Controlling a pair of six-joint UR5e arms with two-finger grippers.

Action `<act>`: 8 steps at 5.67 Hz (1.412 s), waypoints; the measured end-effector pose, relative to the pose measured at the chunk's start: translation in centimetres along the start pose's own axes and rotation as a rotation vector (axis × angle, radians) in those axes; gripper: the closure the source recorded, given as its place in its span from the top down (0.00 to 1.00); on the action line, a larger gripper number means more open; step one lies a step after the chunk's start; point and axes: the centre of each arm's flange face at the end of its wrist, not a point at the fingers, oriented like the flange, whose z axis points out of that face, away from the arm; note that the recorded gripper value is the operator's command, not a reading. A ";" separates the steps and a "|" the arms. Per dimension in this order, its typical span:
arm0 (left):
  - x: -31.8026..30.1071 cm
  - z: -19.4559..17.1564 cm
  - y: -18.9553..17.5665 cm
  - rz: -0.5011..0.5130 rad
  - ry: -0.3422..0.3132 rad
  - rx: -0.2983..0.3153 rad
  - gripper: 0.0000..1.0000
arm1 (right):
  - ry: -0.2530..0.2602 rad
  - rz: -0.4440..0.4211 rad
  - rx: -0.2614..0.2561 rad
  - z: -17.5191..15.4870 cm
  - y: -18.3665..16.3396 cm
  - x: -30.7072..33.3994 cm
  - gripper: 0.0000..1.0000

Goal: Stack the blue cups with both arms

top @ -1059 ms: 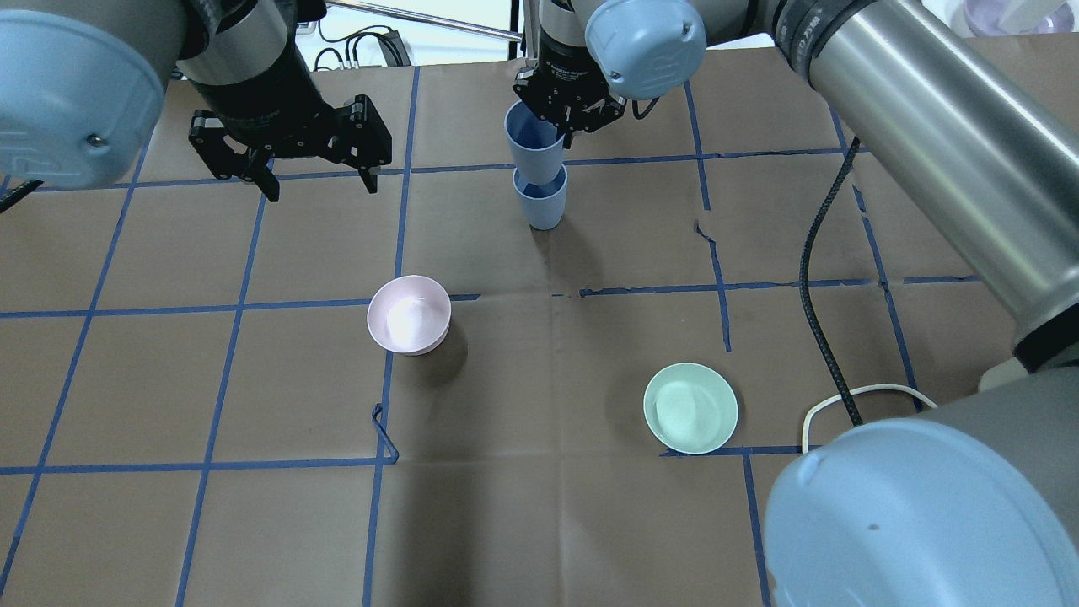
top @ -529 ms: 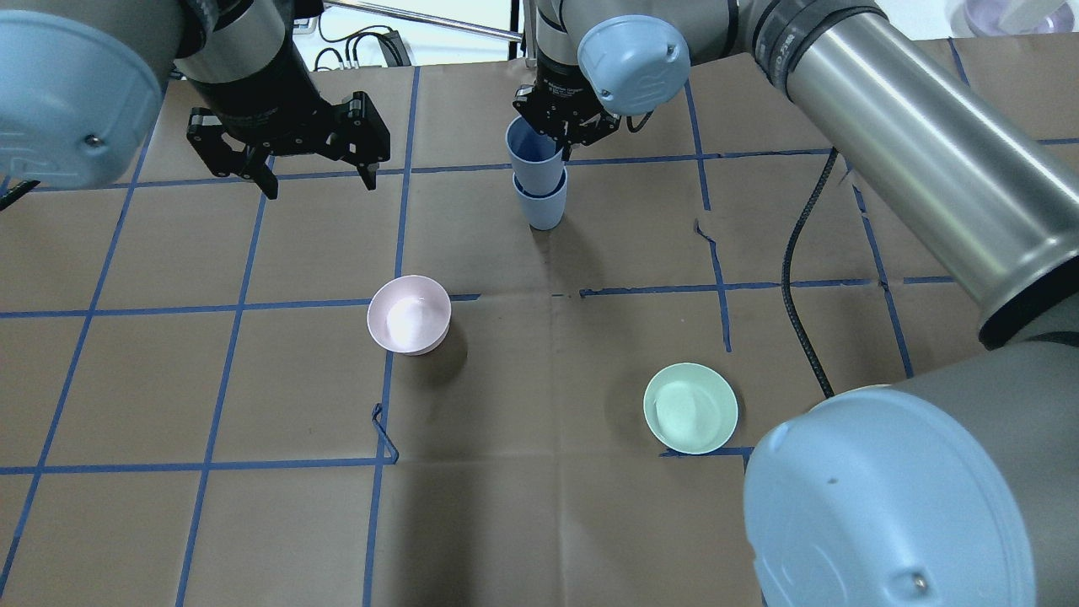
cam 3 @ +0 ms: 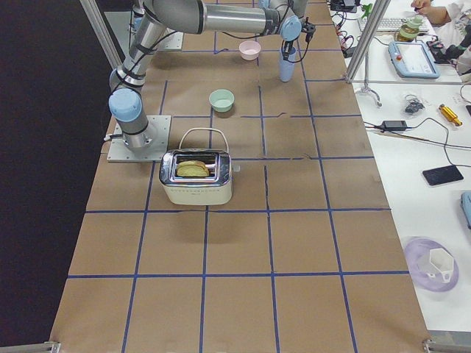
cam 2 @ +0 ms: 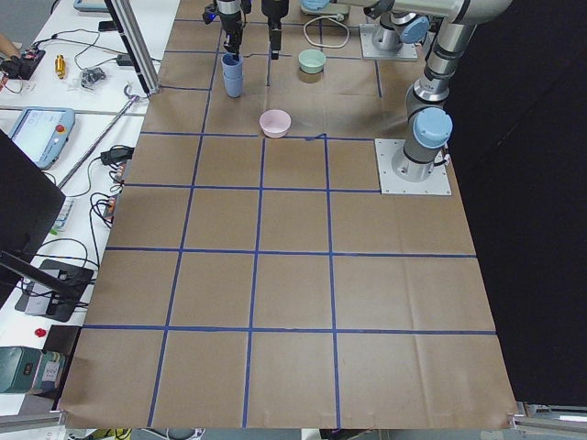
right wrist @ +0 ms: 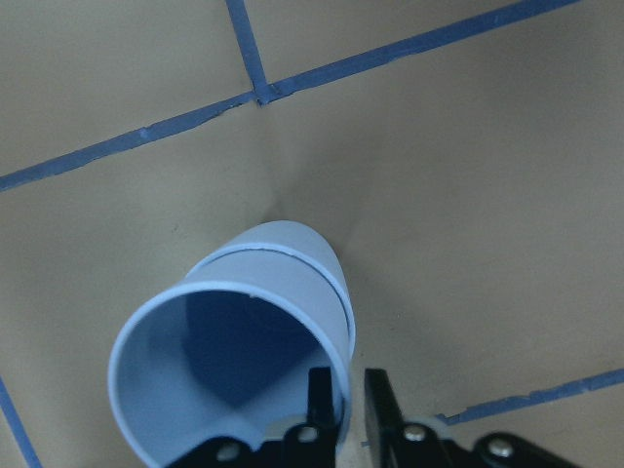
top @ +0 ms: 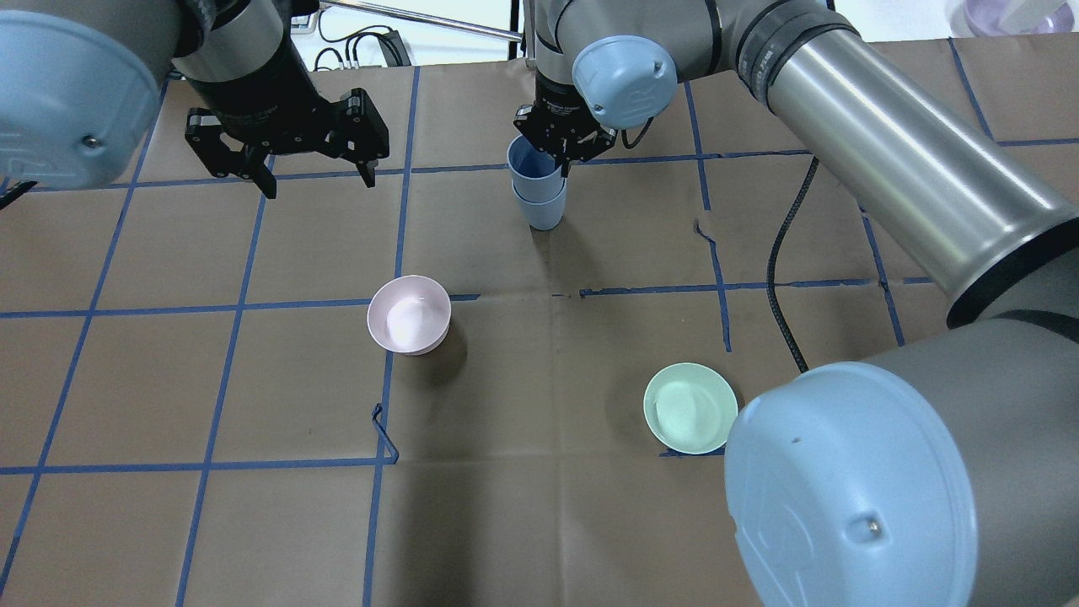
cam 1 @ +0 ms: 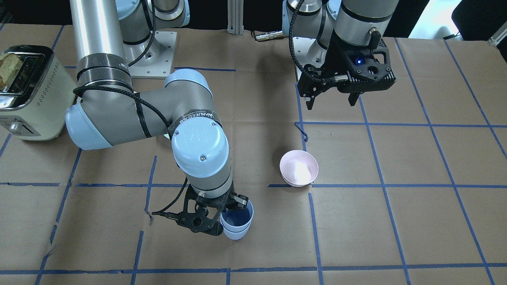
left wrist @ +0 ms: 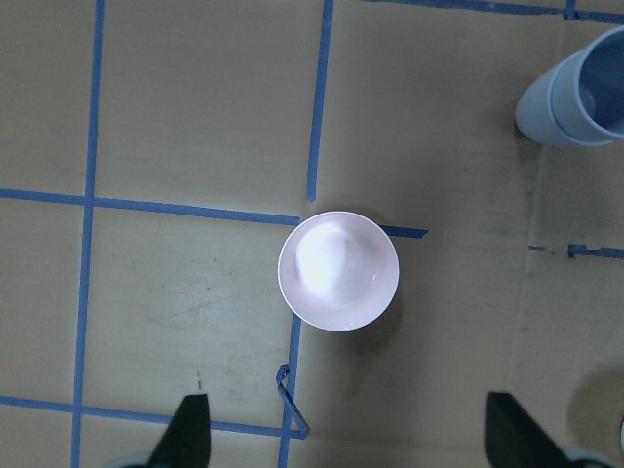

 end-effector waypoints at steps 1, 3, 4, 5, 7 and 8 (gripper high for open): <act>0.0 -0.1 0.1 0.000 -0.001 0.002 0.98 | -0.018 -0.001 0.012 -0.9 -0.3 -0.1 1.00; -0.1 -0.1 0.1 -0.001 -0.001 0.002 0.98 | -0.044 -0.013 0.032 -5.1 -0.5 0.8 1.00; -0.1 -0.2 0.1 -0.001 0.000 0.003 0.98 | -0.026 -0.053 0.014 -7.5 -0.6 3.1 1.00; -0.1 -0.2 0.2 -0.002 0.000 0.004 0.98 | 0.004 -0.102 -0.035 -10.3 -0.6 6.9 1.00; -0.1 -0.2 0.2 -0.002 -0.001 0.004 0.98 | 0.087 -0.181 -0.144 -16.2 1.6 15.2 1.00; -0.1 -0.2 0.2 -0.002 -0.001 0.004 0.98 | 0.113 -0.197 -0.159 -17.7 4.0 18.1 1.00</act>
